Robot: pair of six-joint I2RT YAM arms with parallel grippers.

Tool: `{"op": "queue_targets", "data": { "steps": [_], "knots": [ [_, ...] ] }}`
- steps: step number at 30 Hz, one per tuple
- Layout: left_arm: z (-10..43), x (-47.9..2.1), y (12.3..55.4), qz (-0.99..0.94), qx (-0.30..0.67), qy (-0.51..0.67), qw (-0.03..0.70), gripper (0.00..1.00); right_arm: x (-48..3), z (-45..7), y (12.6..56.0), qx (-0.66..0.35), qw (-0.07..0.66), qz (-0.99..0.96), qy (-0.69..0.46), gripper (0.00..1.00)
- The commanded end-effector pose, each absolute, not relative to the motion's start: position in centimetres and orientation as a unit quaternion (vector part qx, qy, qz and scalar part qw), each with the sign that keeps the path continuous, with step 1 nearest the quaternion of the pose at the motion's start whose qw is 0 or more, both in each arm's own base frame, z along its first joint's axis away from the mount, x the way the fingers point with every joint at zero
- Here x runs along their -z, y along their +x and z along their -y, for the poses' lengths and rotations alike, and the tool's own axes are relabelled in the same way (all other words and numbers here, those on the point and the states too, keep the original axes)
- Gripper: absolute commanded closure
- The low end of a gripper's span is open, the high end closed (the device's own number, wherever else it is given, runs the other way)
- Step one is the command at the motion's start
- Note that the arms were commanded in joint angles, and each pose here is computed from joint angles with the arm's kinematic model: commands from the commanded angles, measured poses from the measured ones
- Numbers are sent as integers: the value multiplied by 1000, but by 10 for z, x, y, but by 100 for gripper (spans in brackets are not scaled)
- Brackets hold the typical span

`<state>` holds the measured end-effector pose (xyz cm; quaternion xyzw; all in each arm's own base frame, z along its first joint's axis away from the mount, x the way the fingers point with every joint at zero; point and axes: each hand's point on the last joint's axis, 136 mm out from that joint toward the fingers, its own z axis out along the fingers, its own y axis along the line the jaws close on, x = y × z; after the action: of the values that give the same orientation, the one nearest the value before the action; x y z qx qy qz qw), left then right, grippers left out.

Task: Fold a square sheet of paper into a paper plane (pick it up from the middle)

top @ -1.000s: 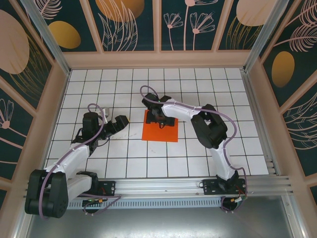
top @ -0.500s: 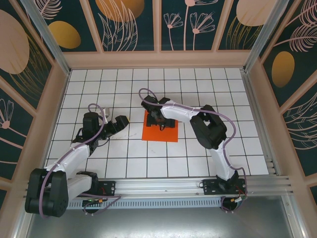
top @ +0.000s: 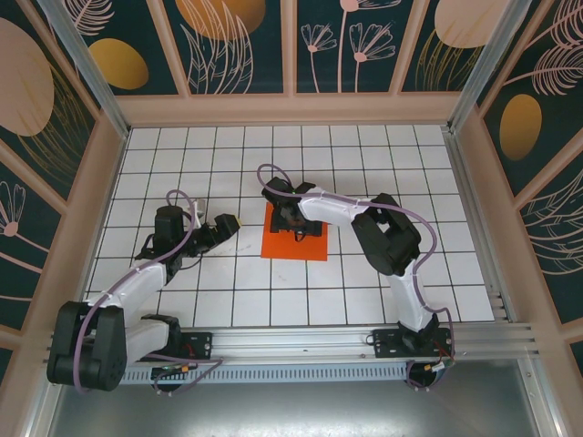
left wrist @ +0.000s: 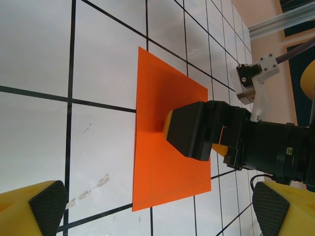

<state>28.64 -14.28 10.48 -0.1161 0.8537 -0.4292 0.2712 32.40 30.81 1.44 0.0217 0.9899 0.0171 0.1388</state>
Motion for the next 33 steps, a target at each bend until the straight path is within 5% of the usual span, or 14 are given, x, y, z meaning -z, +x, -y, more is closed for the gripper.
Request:
{"op": "queue_targets", "data": {
  "steps": [1,16,25,33],
  "knots": [
    [150,-116,290,-845,446,-98,278,1,28,-297,298,9,77,-997,14,5],
    [149,-115,290,-848,441,-99,277,2,8,-306,311,-3,102,-995,5,13],
    [148,-116,291,-850,436,-99,277,1,-20,-312,323,-18,136,-991,4,47],
    [146,-117,290,-853,429,-100,280,1,-64,-326,327,-93,174,-980,11,60]
  ]
}}
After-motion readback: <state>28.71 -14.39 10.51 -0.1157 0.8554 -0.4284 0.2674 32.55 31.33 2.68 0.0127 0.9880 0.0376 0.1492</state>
